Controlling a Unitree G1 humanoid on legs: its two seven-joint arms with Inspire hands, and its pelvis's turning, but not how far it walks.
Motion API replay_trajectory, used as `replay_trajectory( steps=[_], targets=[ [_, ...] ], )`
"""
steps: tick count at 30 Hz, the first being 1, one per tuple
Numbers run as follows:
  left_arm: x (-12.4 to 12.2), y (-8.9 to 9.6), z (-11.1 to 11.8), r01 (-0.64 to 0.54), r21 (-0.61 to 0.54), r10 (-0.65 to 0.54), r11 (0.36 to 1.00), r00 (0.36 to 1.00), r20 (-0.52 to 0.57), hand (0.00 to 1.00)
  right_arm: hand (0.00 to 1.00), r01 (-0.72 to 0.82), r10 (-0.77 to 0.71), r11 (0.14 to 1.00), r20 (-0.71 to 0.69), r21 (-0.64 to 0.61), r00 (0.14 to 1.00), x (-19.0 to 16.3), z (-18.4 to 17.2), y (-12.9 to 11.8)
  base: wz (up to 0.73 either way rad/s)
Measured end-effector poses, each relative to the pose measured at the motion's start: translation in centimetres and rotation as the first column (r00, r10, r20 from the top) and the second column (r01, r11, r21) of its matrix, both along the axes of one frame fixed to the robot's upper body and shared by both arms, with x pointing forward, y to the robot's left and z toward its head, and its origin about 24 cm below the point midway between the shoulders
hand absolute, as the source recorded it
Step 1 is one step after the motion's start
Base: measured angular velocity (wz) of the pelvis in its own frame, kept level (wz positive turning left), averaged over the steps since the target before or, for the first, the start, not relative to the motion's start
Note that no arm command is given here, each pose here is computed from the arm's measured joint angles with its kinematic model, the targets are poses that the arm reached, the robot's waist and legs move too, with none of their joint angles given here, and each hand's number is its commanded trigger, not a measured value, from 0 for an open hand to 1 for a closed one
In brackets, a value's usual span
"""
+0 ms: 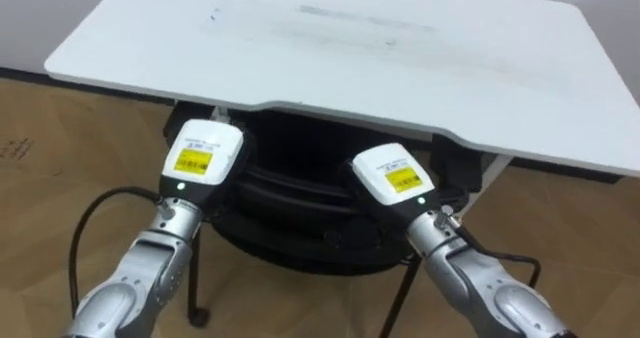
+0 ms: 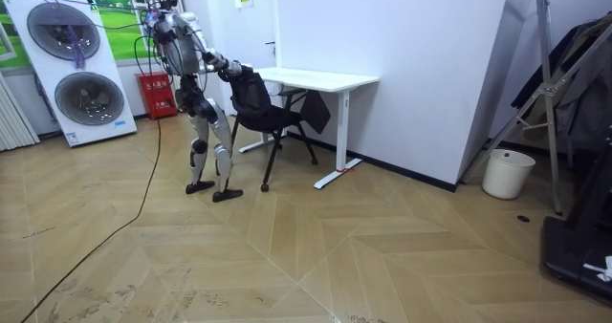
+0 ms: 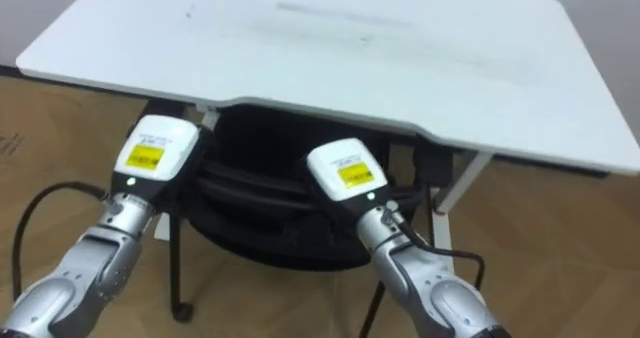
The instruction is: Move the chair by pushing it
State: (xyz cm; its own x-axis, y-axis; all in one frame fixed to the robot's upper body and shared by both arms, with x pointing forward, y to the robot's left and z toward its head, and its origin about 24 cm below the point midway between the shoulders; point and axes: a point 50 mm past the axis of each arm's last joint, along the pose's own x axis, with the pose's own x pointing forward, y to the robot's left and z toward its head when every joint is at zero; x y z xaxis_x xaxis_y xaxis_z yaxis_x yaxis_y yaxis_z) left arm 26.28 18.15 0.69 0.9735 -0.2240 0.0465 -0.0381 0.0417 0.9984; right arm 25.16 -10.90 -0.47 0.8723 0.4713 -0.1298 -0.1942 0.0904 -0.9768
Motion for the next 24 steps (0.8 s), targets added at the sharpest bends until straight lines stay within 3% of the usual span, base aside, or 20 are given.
replay_trajectory(
  steps=[5, 6, 7, 8, 13, 17, 24],
  targets=[
    [-0.1, -0.2, -0.1, 0.004, 0.009, -0.004, 1.000, 1.000, -0.013, 1.00, 1.00, 0.010, -0.010, 1.000, -0.017, -0.005, 1.000, 0.0, -0.3, -0.1, 0.07],
    [0.0, -0.2, -0.1, 0.004, 0.012, -0.004, 1.000, 1.000, -0.011, 1.00, 0.87, 0.010, -0.010, 1.000, -0.016, -0.009, 1.000, 0.1, -0.4, 0.0, 0.11],
    [0.1, -0.2, -0.1, 0.004, 0.013, -0.004, 1.000, 1.000, -0.012, 0.02, 0.15, 0.009, -0.009, 1.000, -0.017, -0.012, 1.000, 0.1, -0.4, 0.0, 0.15],
    [0.1, -0.2, -0.1, 0.004, 0.013, -0.004, 1.000, 1.000, -0.012, 0.00, 0.00, 0.009, -0.009, 1.000, -0.020, -0.013, 1.000, 0.1, -0.4, 0.1, 0.25],
    [-0.3, -0.1, -0.5, -0.007, 0.005, 0.008, 1.000, 1.000, -0.027, 0.00, 0.00, 0.023, -0.023, 1.000, -0.043, 0.000, 0.999, 0.0, -0.6, 0.1, 0.25],
    [-0.6, -1.5, -1.4, -0.062, -0.092, 0.055, 0.994, 0.996, -0.067, 0.00, 0.00, 0.059, -0.059, 0.998, -0.079, 0.002, 0.995, -0.4, -1.2, -0.8, 0.12],
    [-1.3, -1.8, -2.0, -0.155, -0.257, 0.129, 0.954, 0.985, -0.115, 0.00, 0.00, 0.101, -0.092, 0.992, -0.123, 0.073, 0.988, -0.2, -1.1, -1.3, -0.25]
  ],
)
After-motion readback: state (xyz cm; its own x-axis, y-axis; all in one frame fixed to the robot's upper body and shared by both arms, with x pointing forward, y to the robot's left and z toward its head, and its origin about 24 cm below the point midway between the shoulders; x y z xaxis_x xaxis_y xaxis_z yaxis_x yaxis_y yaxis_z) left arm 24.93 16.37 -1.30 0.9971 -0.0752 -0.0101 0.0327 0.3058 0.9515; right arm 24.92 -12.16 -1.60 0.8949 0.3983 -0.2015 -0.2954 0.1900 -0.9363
